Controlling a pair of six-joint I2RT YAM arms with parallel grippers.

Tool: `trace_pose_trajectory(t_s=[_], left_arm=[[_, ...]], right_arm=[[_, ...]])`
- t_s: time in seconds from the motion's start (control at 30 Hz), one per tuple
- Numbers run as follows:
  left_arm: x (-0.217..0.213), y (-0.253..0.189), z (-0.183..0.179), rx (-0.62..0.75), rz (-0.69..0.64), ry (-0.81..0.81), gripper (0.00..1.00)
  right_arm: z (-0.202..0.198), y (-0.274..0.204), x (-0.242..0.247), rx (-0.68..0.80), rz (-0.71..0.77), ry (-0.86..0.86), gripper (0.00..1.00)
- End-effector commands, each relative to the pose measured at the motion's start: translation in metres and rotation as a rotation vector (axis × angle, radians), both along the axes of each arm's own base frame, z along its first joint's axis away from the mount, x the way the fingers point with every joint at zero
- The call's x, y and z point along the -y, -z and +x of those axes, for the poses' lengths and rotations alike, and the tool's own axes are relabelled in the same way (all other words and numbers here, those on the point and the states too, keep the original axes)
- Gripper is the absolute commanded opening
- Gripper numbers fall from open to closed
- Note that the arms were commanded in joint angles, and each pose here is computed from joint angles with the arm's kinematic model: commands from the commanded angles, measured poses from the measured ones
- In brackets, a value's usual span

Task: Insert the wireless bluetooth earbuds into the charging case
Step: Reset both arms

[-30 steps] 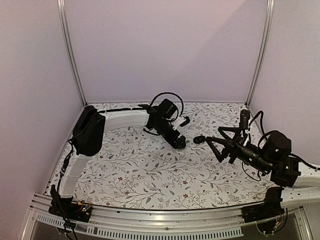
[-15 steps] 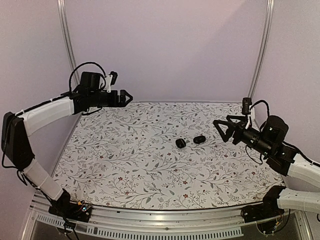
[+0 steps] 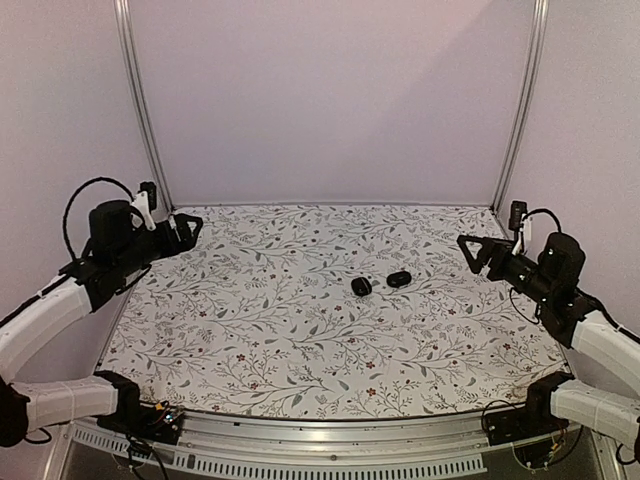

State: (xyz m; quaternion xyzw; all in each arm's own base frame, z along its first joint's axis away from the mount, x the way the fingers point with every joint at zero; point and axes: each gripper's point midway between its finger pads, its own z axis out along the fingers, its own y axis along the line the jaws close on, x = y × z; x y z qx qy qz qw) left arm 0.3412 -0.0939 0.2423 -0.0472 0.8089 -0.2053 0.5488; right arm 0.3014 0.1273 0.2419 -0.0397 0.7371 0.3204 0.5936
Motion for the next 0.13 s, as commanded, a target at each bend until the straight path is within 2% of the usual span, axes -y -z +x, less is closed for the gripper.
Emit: trace_pose_trajectory(t_s=[0.0, 0.1], left_arm=[[-0.0120, -0.0079, -0.0009, 0.063, -0.025, -0.064, 1.00], [-0.0115, -0.0081, 0.0007, 0.065, -0.018, -0.061, 1.00]], right_arm=[[-0.0037, -0.0075, -0.0022, 0.022, 0.015, -0.023, 0.99], [-0.0034, -0.0139, -0.0014, 0.041, 0.012, -0.019, 0.99]])
